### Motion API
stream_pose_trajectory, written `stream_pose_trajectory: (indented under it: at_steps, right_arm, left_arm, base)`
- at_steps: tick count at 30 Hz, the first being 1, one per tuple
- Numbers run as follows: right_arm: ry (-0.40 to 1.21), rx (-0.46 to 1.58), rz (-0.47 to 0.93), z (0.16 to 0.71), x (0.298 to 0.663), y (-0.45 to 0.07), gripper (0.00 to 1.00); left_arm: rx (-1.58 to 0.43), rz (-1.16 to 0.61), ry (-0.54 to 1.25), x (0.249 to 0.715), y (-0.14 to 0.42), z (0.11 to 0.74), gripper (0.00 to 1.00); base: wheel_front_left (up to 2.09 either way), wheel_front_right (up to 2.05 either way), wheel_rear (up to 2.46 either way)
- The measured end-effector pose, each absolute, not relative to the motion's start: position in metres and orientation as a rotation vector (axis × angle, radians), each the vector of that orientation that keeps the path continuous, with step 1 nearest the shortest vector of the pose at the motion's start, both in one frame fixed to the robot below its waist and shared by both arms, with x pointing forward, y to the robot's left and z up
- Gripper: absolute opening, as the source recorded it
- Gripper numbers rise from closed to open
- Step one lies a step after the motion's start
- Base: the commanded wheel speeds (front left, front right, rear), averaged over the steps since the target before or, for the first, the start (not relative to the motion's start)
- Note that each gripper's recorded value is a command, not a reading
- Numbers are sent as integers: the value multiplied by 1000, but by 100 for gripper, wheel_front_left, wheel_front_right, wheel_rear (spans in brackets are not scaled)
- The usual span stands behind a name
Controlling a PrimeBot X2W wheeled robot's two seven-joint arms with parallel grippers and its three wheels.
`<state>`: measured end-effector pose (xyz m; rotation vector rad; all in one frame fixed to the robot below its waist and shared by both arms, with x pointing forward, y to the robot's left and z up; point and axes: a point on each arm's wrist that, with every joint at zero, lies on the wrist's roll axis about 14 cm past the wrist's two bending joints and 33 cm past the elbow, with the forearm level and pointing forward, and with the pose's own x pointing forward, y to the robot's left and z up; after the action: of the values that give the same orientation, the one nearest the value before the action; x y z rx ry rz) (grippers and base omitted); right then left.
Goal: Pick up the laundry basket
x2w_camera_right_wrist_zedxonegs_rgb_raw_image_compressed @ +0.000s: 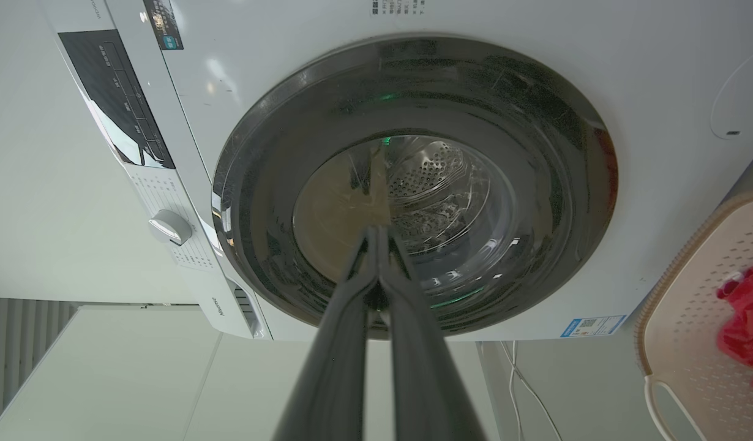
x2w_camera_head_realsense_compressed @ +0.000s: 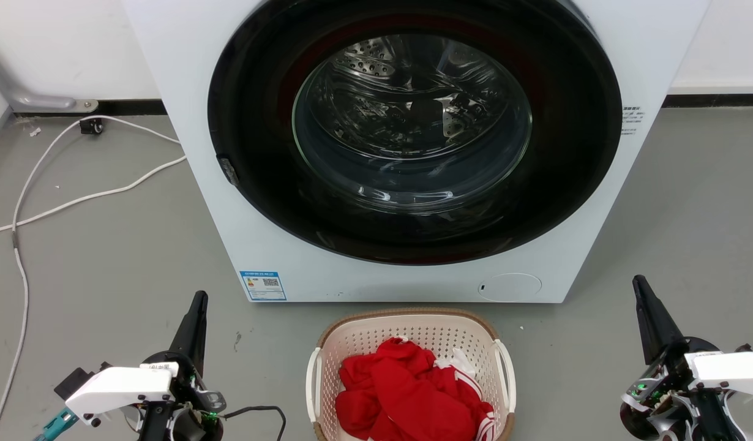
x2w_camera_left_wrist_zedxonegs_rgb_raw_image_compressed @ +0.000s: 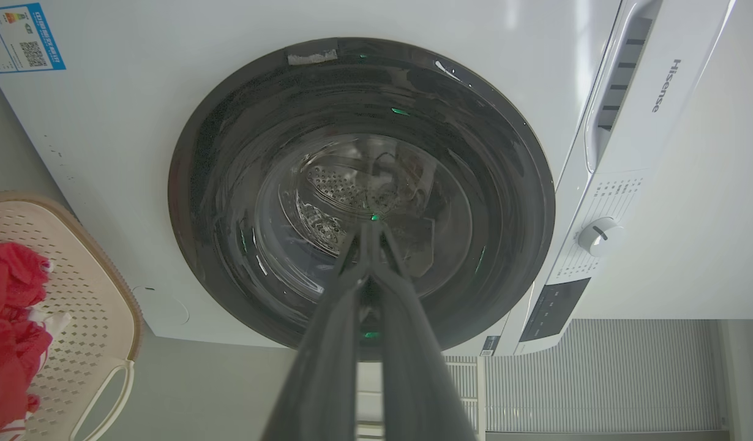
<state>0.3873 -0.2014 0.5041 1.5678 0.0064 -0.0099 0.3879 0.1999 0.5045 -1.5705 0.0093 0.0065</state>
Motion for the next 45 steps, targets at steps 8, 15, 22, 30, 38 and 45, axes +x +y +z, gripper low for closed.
stream_pose_trajectory:
  at_steps: [8, 15, 22, 30, 38, 45]
  right_arm:
    - [6, 1567, -10, 504, 387, -201, 0]
    - [6, 1568, -10, 504, 387, -201, 0]
    - [7, 1568, -10, 504, 387, -201, 0]
    - [36, 1572, -50, 489, 379, -201, 100]
    - [13, 1543, -41, 496, 381, -197, 100]
    - [16, 1424, -51, 493, 379, -196, 100]
  left_arm:
    - [-1571, 7, 9, 388, 200, 504, 0]
    - [-1571, 7, 10, 388, 200, 504, 0]
    - [-1571, 7, 9, 388, 200, 504, 0]
    - [-1574, 42, 44, 381, 196, 489, 100]
    - [-1528, 23, 29, 383, 189, 496, 100]
    - [-1377, 2, 13, 385, 185, 505, 100]
  base:
    - [0, 0, 0]
    - [0, 0, 0]
    - [0, 0, 0]
    - [0, 0, 0]
    - [0, 0, 0]
    - [0, 0, 0]
